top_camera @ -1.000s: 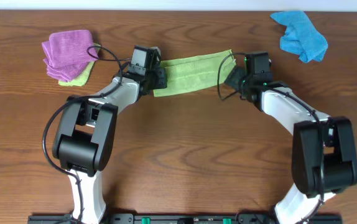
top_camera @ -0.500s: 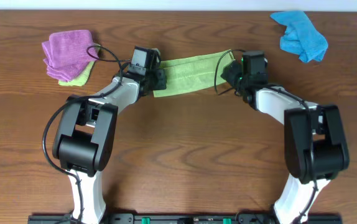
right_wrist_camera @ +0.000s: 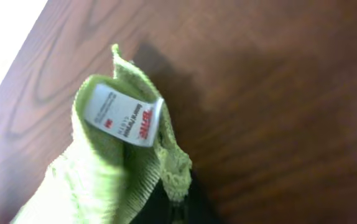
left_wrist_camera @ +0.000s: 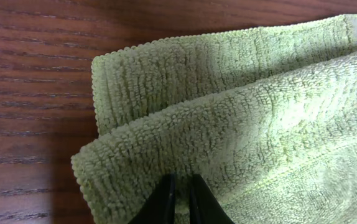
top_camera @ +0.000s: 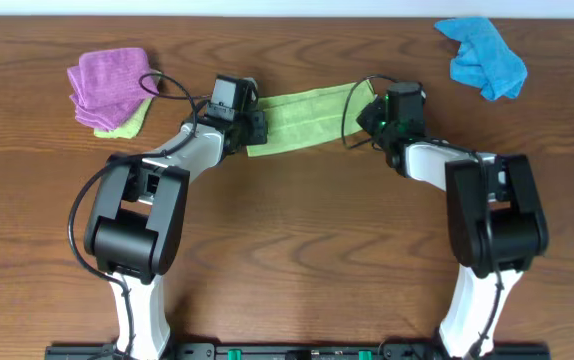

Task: Fold the cloth

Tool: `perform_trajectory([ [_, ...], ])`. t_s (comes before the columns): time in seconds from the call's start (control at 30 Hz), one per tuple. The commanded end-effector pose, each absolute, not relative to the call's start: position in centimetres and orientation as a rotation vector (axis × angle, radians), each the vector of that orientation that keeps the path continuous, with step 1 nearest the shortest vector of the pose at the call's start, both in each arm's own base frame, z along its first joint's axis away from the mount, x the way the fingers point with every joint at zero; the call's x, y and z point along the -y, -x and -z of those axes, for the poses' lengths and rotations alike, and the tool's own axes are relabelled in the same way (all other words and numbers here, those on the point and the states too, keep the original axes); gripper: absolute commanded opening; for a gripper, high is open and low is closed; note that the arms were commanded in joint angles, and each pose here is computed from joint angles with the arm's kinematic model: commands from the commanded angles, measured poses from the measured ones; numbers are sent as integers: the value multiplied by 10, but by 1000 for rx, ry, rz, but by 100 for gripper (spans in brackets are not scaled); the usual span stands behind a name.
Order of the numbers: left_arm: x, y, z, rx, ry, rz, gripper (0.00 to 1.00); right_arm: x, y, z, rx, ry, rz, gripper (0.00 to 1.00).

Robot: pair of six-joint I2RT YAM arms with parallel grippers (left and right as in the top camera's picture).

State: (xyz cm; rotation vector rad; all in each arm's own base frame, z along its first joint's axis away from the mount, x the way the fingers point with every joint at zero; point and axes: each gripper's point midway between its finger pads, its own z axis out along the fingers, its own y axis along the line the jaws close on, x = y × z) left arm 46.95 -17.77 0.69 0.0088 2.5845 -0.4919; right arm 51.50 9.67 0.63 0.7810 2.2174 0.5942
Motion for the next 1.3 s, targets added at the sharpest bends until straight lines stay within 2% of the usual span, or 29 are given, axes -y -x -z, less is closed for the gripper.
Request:
perform_trajectory([
  [0.0, 175, -470, 0, -2601, -23, 457, 11, -95, -519, -9, -2216, -648, -547, 1],
  [0.27, 171, -471, 0, -2600, -12, 455, 9, -104, -522, -56, -2188, -388, -477, 1],
  [0.5, 171, -471, 0, -2599, -12, 455, 7, -139, -510, -93, -2168, -160, -454, 1],
  [1.0, 174, -484, -16, -2571, -33, 456, 6, -245, -479, -112, -2144, 156, -570, 1],
  [1.27, 160, -489, -38, -2591, -54, 420, 6, -269, -476, -129, -2146, 255, -545, 1],
])
